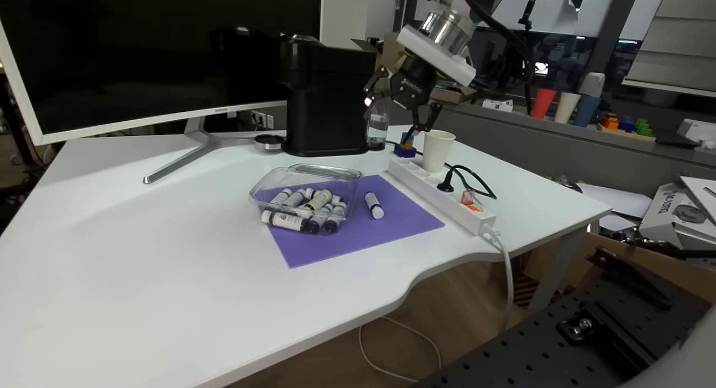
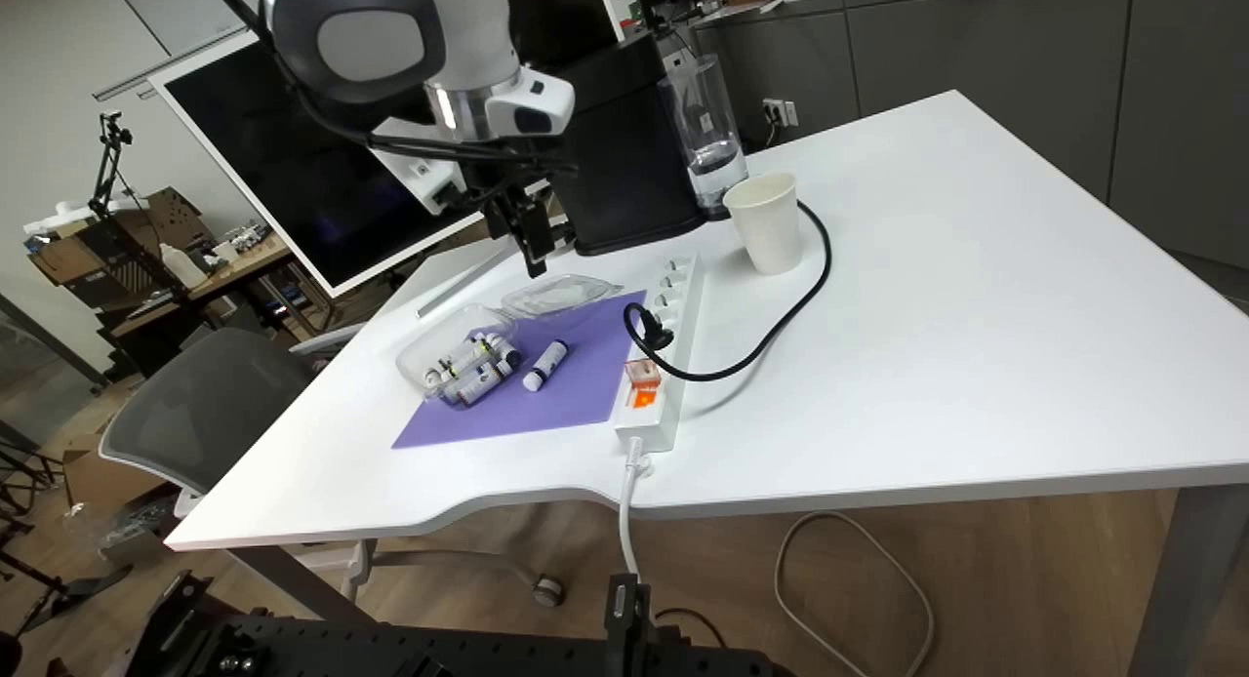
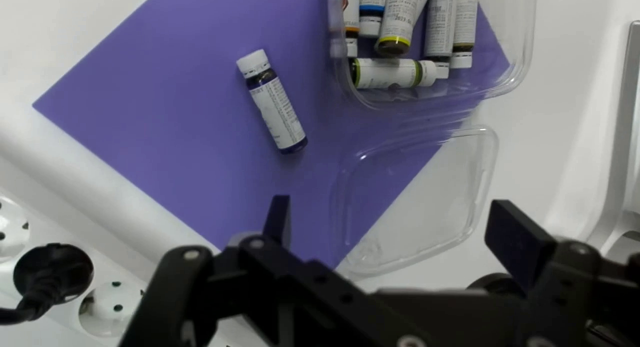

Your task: Close the lid on the clear container

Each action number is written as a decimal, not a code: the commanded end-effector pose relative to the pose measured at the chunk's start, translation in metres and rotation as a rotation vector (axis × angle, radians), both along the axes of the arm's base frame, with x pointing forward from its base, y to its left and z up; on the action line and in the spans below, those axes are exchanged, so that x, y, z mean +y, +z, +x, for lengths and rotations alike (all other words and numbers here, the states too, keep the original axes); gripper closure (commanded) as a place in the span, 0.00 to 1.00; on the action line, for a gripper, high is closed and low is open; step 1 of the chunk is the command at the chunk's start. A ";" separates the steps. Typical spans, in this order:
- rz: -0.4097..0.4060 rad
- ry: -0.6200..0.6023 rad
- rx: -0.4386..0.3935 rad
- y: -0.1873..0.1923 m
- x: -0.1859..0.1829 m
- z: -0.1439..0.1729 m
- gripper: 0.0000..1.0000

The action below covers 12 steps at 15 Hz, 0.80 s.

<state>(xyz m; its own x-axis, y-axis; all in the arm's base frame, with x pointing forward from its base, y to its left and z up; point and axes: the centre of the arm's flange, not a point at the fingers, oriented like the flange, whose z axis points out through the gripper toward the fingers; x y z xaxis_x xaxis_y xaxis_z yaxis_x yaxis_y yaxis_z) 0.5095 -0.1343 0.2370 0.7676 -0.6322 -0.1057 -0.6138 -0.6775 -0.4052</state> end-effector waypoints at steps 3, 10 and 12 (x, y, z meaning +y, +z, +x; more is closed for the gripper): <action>0.030 -0.031 0.034 -0.037 -0.008 0.030 0.00; 0.056 0.017 0.022 -0.053 0.004 0.034 0.00; 0.048 -0.009 0.008 -0.056 0.002 0.037 0.00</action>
<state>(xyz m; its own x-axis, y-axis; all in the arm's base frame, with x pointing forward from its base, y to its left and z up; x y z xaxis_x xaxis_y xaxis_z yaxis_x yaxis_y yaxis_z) 0.5438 -0.1304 0.1840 0.7756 -0.6113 -0.1569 -0.6111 -0.6653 -0.4289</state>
